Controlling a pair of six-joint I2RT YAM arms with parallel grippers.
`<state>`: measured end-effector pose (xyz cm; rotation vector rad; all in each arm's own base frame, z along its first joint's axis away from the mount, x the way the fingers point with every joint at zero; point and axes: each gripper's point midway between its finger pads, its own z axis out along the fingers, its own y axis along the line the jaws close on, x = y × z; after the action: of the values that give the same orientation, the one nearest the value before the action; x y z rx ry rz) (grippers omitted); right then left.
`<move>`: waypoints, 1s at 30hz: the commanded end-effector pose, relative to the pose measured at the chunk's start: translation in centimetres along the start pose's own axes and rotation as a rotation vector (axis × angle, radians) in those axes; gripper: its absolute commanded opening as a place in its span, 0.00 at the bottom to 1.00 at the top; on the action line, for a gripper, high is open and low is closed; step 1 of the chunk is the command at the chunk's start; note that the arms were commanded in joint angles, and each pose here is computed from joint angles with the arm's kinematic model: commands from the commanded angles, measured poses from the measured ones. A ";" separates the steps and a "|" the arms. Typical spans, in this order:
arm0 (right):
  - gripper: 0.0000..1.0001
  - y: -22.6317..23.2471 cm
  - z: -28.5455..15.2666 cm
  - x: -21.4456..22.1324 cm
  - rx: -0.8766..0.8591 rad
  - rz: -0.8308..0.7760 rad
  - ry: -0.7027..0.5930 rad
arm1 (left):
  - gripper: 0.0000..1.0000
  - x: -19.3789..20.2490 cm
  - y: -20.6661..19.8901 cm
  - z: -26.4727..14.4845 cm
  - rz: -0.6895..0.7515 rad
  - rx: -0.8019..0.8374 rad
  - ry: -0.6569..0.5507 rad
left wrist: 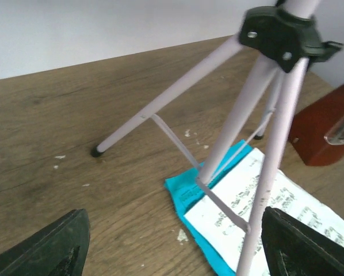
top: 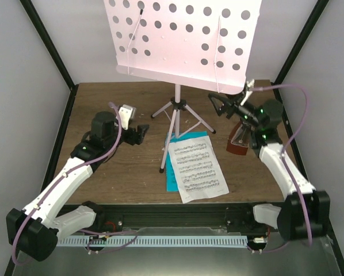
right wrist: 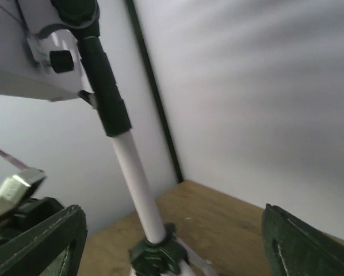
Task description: Pack up the instrument practice props
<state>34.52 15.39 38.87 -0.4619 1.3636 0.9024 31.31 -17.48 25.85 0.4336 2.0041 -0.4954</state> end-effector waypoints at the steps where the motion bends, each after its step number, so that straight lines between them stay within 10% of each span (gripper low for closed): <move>1: 0.82 3.3 1.9 -1.5 -0.312 0.089 0.052 | 0.82 -0.5 -2.9 -0.5 0.041 0.144 -0.034; 9: 0.78 4.8 6.5 -2.8 -0.475 0.041 0.077 | 0.70 -0.9 -8.2 0.2 -0.078 0.460 -0.024; 30: 0.45 6.7 13.6 -1.0 -0.677 -0.019 0.109 | 0.47 1.2 -8.5 7.9 -0.096 0.449 0.205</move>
<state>38.60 28.49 42.64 -0.9925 1.1786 1.3371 31.88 -28.25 22.69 0.6493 2.1206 -1.0231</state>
